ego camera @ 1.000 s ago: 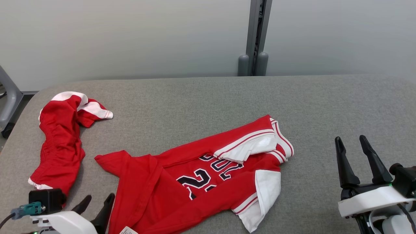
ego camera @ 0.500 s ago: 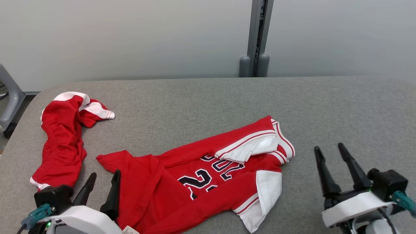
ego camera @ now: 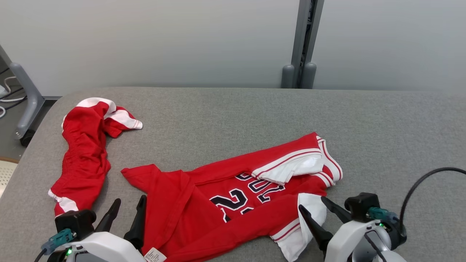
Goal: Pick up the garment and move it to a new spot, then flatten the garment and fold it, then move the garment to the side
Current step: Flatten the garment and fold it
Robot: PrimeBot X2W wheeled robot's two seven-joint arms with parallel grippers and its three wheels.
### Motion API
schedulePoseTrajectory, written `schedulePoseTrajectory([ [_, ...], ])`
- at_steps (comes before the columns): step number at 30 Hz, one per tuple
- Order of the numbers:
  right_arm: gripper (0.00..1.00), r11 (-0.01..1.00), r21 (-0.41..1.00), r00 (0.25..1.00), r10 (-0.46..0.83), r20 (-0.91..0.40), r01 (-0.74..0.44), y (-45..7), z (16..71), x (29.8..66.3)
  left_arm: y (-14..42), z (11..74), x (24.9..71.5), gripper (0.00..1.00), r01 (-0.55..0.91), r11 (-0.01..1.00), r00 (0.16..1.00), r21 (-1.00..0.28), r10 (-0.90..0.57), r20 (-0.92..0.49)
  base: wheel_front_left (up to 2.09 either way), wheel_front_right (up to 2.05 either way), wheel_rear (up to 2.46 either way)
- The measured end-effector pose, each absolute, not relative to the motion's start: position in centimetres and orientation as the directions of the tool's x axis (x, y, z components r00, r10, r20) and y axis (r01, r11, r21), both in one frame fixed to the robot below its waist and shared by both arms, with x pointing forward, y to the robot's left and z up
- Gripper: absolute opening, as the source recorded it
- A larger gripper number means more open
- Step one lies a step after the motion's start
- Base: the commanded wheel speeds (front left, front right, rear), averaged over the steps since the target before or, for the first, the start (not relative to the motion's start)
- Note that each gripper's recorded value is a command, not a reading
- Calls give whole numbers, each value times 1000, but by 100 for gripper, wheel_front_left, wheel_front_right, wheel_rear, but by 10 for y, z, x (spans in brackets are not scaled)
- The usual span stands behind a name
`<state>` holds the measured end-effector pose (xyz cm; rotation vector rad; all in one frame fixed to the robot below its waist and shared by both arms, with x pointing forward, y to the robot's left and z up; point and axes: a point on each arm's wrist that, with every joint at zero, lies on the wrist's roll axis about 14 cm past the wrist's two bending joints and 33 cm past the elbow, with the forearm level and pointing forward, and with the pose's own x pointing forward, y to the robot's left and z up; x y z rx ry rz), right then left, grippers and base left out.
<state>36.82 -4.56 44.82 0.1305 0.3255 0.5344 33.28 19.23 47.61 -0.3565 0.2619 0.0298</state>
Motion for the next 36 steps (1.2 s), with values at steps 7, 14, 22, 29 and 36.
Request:
schedulePoseTrajectory([
  [7, 100, 843, 142, 724, 522, -451, -519, -31, 418, 359, 198, 469, 325, 100, -101, 930, 962, -353, 1, -272, 0, 0, 0],
  [14, 100, 852, 105, 688, 481, -544, -512, -32, 404, 352, 203, 469, 324, 100, -116, 926, 964, -359, 18, -265, 0, 0, 0],
  [22, 0, 886, 61, 737, 418, -530, -459, -51, 410, 355, 198, 467, 328, 100, -101, 926, 963, -363, -1, -269, 0, 0, 0],
  [29, 0, 935, 67, 789, 331, -517, -349, -86, 410, 359, 188, 465, 337, 100, -69, 930, 960, -360, -36, -277, 0, 0, 0],
  [36, 0, 978, 102, 843, 207, -497, -180, -135, 406, 354, 169, 462, 353, 100, -12, 933, 953, -359, -98, -286, 0, 0, 0],
])
